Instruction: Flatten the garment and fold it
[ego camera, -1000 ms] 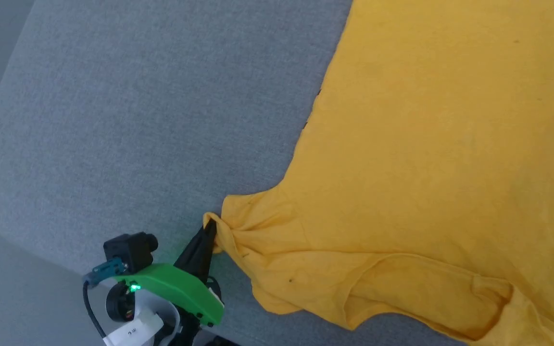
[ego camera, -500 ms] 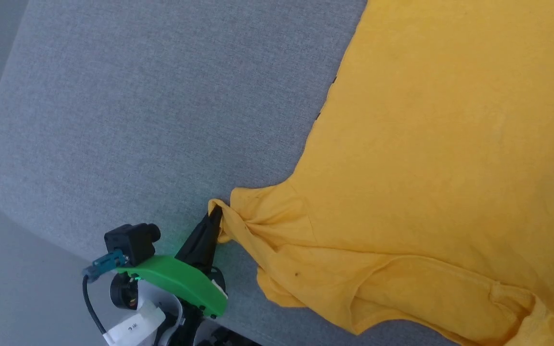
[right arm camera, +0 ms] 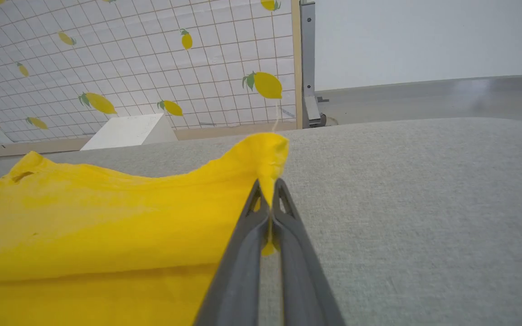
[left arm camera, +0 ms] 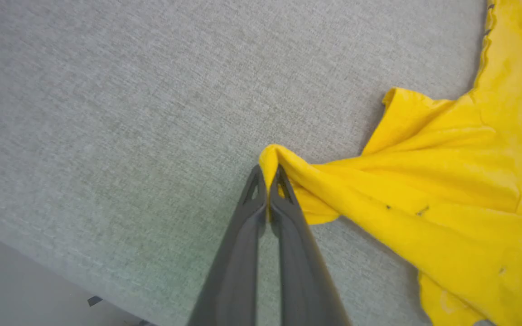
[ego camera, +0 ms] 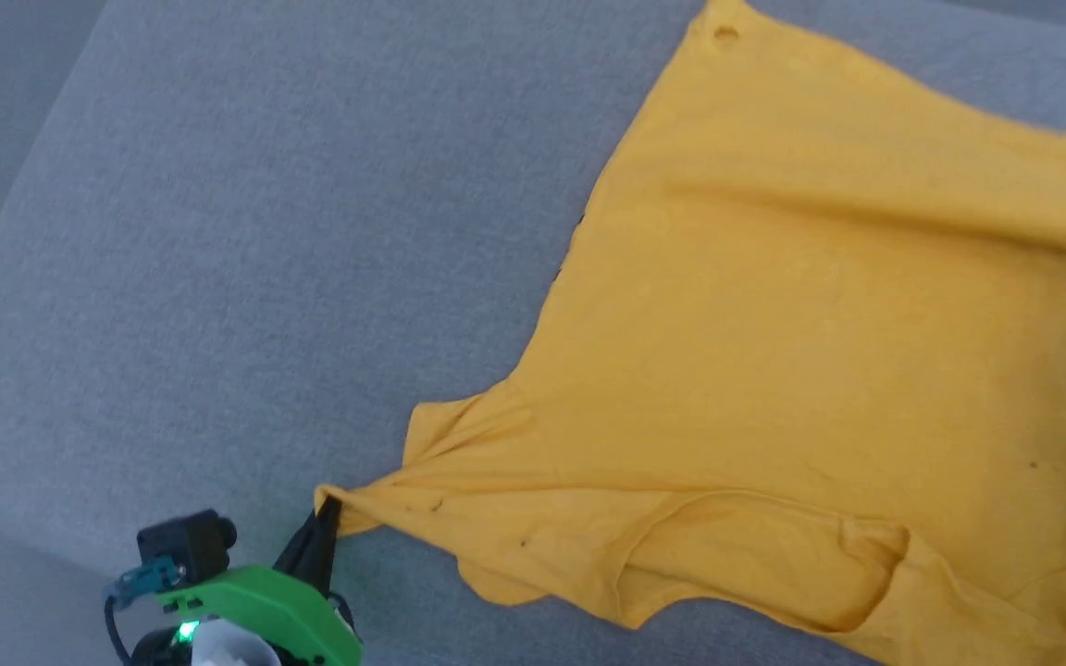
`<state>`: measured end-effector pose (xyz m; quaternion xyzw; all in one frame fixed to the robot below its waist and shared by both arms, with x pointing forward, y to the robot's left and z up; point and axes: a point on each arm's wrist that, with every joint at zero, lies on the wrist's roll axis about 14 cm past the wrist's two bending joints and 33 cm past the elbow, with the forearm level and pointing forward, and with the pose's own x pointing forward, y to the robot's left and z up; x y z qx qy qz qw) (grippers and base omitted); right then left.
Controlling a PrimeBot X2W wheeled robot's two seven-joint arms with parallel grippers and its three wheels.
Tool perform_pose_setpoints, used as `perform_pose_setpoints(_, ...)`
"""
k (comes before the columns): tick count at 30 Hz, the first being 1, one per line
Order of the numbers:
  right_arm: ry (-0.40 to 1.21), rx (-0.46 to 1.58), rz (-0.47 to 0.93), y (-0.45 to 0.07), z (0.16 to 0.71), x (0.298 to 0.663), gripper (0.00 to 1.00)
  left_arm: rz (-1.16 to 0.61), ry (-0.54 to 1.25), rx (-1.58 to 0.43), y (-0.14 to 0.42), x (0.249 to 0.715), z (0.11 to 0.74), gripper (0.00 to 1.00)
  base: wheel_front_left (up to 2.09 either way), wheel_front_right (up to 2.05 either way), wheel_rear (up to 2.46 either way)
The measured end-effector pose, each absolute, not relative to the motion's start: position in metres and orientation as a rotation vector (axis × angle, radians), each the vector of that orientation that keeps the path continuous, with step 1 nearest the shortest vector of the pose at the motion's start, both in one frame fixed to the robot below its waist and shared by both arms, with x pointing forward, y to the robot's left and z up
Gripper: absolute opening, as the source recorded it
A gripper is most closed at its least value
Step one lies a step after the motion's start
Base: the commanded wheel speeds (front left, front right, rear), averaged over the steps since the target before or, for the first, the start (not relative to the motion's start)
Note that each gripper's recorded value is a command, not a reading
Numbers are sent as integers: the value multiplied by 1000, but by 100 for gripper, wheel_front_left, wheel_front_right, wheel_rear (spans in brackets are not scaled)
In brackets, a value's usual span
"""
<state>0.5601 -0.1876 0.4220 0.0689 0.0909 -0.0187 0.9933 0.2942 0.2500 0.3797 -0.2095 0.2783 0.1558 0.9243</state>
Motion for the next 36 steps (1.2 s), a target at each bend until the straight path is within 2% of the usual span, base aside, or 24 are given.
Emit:
perform_pose_setpoints(8,369,90,-210,-262,425,468,0,228,543,-440,230,299,396,0,0,0,0)
perform_pose_setpoints(15,800,100,-365,-314,384,352,0,125,526,-443,206,314,406,0,0,0,0)
perform_pose_setpoints(18,935,155,-391,-318,368,316,0,92,517,-445,198,319,409,0,0,0,0)
perform_pose_setpoints(20,970,194,-393,-317,364,305,0,76,512,-445,194,322,411,0,0,0,0)
perform_pose_setpoints(21,973,205,-387,-316,363,304,4,69,510,-444,192,323,412,0,0,0,0)
perform_pose_setpoints(22,975,205,-385,-316,363,303,16,64,509,-444,191,323,413,0,0,0,0)
perform_pose_setpoints(23,978,205,-382,-315,363,302,79,60,507,-443,190,324,414,0,0,0,0)
perform_pose_setpoints(24,980,205,-380,-314,362,301,100,57,508,-442,190,324,414,0,0,0,0)
perform_pose_setpoints(26,961,198,-380,-315,364,304,100,57,511,-439,191,323,413,0,0,0,0)
perform_pose_setpoints(29,848,159,-365,-314,379,323,100,65,515,-437,193,321,413,0,0,0,0)
perform_pose_setpoints(30,777,146,-351,-311,388,336,100,70,516,-437,194,321,413,0,0,0,0)
perform_pose_setpoints(31,520,97,-252,-286,429,387,100,78,518,-438,195,319,412,0,0,0,0)
perform_pose_setpoints(36,179,24,-28,-227,491,454,100,89,529,-442,197,317,408,0,0,0,0)
